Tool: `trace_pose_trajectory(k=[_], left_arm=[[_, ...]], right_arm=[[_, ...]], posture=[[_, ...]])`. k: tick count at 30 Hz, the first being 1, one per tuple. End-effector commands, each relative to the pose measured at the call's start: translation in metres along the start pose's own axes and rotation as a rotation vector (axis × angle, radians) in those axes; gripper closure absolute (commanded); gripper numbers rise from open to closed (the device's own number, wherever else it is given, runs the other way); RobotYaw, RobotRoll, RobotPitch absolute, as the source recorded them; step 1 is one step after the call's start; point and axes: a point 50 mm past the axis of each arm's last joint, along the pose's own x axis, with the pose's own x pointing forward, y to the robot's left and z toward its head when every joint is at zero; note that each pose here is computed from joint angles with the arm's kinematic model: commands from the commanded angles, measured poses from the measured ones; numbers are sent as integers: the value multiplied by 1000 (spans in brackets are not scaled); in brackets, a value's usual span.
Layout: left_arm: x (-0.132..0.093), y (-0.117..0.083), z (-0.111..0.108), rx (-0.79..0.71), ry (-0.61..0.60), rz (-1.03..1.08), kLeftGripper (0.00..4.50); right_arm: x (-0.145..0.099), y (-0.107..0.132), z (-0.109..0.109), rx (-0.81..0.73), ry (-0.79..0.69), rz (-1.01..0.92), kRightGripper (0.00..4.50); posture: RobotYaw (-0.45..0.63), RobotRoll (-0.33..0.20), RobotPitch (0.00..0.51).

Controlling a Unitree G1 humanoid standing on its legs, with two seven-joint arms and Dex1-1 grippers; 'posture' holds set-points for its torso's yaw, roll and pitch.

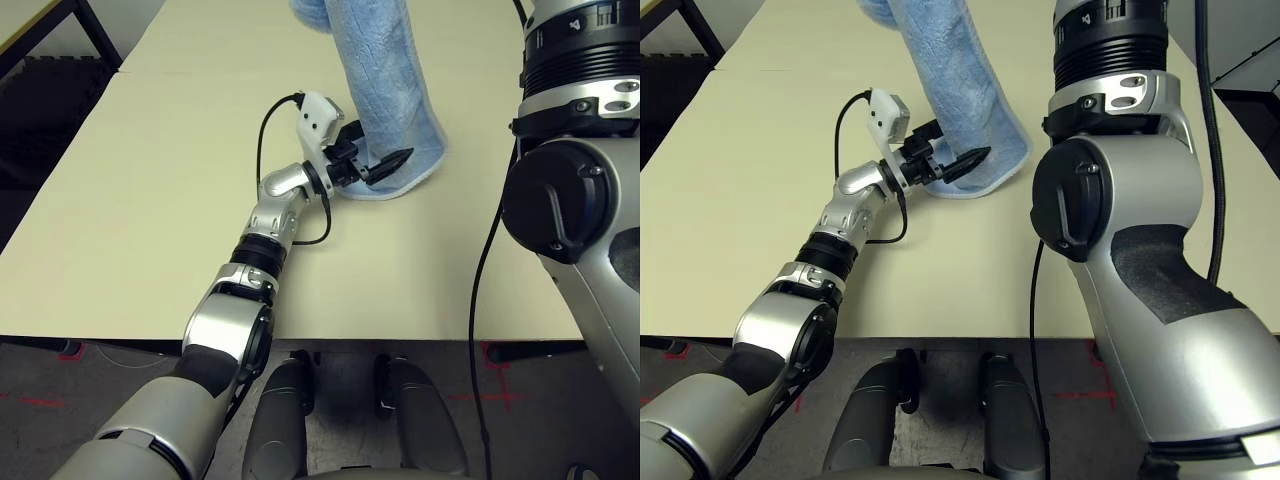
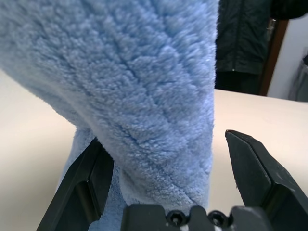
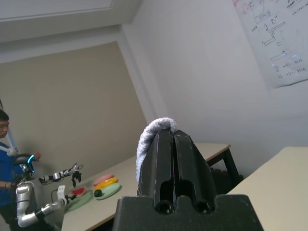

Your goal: Fold the towel and set it aside.

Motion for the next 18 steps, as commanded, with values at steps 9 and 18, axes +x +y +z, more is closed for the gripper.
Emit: trace_pose_trajectory(k=[9, 18], left_arm=[[-92, 15, -8, 54, 128, 177, 0], [-43, 9, 20, 29, -45, 155, 0]], right_arm=[[0, 2, 9, -36, -33, -9, 4469], [-1, 2, 10, -57, -28, -19, 4469]], posture=[[-12, 0, 200], [-36, 0, 190]])
